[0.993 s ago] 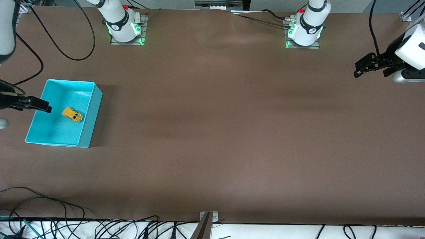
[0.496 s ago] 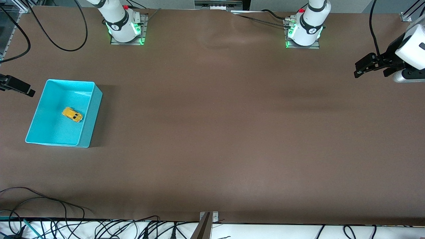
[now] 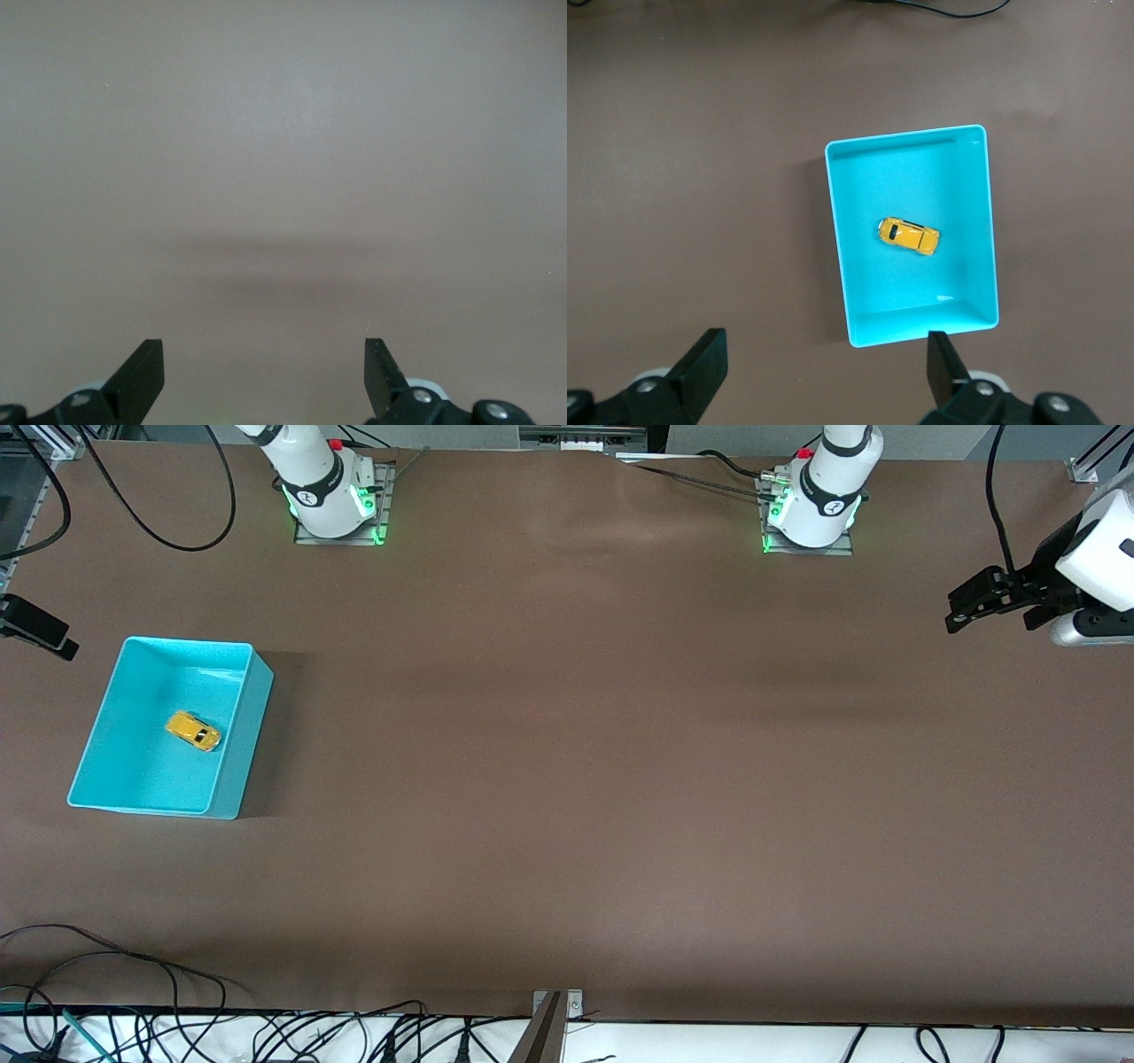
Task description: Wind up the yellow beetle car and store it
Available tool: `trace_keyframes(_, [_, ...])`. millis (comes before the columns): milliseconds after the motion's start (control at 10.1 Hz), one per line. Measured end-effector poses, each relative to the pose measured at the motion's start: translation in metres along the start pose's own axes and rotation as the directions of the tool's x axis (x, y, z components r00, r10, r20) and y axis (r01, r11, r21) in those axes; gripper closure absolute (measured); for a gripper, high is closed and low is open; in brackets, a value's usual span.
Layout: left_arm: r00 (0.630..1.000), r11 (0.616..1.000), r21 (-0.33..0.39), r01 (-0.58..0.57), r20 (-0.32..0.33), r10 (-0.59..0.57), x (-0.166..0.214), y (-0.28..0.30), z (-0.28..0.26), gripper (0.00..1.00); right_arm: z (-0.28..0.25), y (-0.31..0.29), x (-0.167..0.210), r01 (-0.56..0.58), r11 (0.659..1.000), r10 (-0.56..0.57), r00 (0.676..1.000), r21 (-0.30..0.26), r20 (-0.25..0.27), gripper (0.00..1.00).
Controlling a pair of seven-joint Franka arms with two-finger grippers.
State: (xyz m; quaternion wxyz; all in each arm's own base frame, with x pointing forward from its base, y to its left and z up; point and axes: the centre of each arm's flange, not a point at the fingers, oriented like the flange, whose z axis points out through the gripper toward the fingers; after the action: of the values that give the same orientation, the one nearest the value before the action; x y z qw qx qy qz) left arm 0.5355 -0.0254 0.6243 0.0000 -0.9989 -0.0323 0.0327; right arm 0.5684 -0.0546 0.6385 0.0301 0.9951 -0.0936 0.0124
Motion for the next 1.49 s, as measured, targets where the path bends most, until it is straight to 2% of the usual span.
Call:
trace_keyframes(794, [1.000, 1.000, 0.000, 0.001, 0.000, -0.001, 0.000, -0.001, 0.000, 0.00, 0.020, -0.014, 0.003, 0.020, 1.000, -0.019, 0.999, -0.005, 0.038, 0.00])
trace_keyframes(1489, [1.000, 1.000, 0.000, 0.001, 0.000, -0.001, 0.000, -0.001, 0.000, 0.00, 0.026, -0.021, 0.008, 0.016, 1.000, -0.016, 0.999, 0.004, 0.034, 0.00])
